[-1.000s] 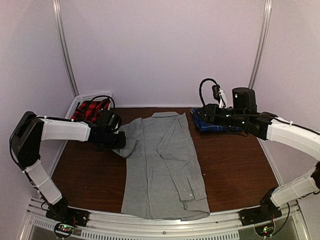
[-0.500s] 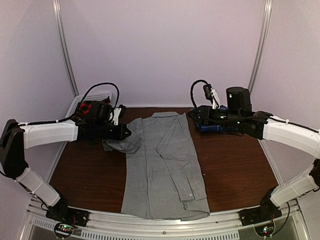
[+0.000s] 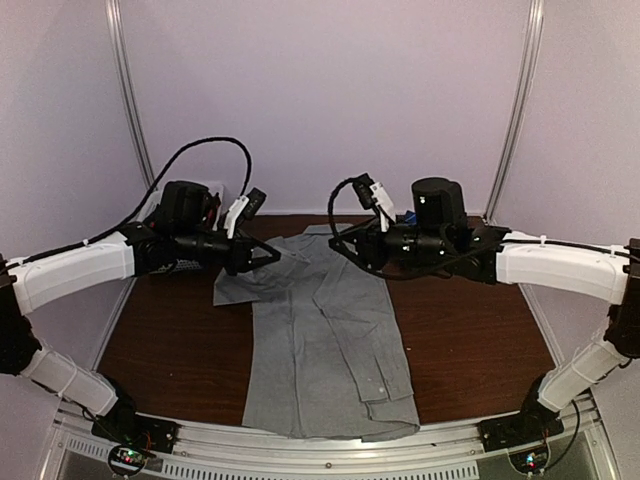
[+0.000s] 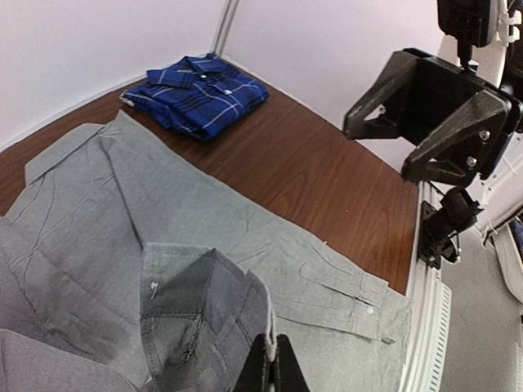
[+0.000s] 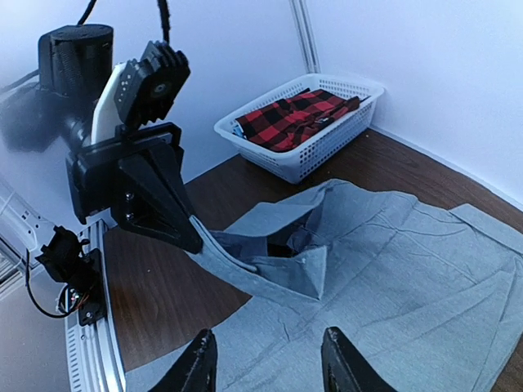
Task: Fold and stack the long sleeve shirts
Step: Pick up the sleeve from the center of the board, then pass from the left arm to the right
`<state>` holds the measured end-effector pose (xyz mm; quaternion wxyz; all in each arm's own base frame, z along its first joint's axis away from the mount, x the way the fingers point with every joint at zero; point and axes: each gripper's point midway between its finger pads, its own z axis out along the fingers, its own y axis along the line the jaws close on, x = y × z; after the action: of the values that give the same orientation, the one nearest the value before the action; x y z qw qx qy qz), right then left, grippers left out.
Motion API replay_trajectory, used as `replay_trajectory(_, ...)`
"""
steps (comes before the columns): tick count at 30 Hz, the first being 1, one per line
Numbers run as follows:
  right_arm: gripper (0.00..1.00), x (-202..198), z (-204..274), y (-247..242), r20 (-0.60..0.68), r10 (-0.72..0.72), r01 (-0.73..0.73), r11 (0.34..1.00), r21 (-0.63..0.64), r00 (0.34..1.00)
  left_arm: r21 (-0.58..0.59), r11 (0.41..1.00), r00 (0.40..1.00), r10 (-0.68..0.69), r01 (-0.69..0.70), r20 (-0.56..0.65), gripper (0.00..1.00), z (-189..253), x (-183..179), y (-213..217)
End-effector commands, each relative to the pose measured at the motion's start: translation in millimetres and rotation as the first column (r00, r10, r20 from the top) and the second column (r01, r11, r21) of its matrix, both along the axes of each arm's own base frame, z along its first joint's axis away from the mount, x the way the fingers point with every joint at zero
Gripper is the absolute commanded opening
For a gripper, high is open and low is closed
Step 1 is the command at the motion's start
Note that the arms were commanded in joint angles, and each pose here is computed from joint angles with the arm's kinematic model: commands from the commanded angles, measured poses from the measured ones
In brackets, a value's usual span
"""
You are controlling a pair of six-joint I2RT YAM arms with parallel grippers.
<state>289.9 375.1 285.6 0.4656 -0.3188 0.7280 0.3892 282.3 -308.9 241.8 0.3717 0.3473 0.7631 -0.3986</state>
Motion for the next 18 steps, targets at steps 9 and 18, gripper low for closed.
replay_trajectory(9, 0.45, -36, 6, 65, 0.148, 0.161, -0.151, 0.985, -0.078, 0.976, -0.102, 0.945, 0.95, -0.306, 0.311, 0.06, 0.0, 43, -53, -25)
replay_trajectory(18, 0.41, -42, -6, 84, 0.12, 0.207, -0.196, 0.976, -0.099, 0.971, -0.09, 0.952, 0.955, -0.287, 0.293, 0.069, 0.0, 42, -49, -25)
